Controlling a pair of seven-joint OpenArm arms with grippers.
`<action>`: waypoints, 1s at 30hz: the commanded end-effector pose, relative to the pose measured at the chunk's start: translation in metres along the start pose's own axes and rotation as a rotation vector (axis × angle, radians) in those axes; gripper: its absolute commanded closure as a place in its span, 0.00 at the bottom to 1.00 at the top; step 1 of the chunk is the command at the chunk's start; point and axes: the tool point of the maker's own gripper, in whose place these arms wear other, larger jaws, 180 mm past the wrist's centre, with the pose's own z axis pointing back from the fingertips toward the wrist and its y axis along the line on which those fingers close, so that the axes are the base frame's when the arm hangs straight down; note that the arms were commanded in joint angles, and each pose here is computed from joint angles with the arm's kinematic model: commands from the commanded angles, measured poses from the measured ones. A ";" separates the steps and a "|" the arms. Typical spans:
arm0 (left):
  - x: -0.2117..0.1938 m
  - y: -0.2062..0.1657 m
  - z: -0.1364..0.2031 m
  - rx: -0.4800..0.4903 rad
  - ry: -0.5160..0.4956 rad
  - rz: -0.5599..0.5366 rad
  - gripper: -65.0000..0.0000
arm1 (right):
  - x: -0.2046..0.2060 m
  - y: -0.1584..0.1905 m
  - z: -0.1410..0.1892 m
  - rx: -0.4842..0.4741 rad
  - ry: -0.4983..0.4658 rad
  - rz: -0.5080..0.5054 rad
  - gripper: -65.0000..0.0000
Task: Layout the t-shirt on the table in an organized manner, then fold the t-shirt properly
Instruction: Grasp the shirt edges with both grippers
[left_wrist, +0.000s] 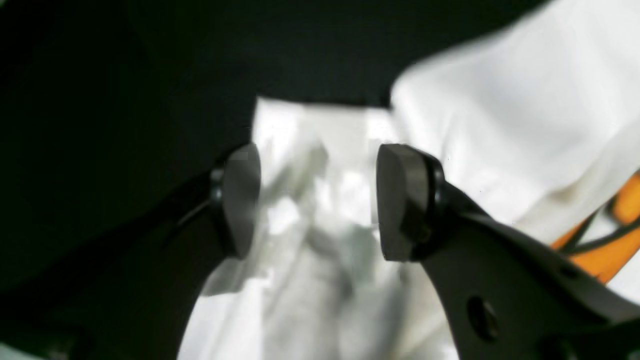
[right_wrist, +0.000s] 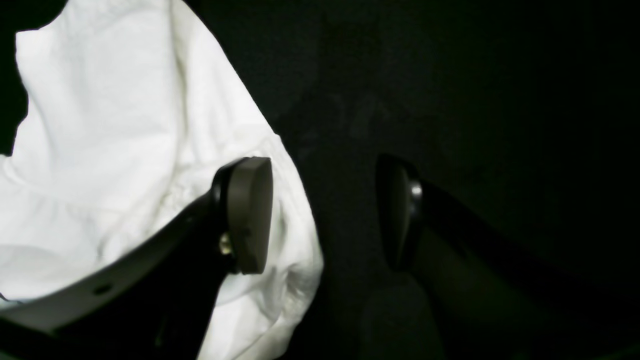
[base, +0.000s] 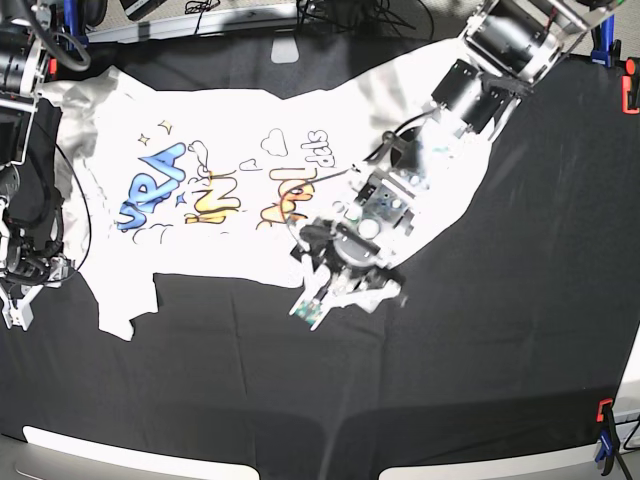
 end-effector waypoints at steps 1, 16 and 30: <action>0.023 0.004 0.002 0.007 -0.056 0.014 0.48 | 0.024 -0.013 0.011 -0.021 -0.063 -0.002 0.51; 0.023 0.006 -0.001 0.013 -0.072 0.008 0.48 | 0.060 0.029 -0.002 0.025 -0.284 0.009 0.51; 0.026 0.006 0.000 0.013 -0.089 0.008 0.48 | 0.071 0.046 -0.021 0.082 -0.332 -0.054 0.51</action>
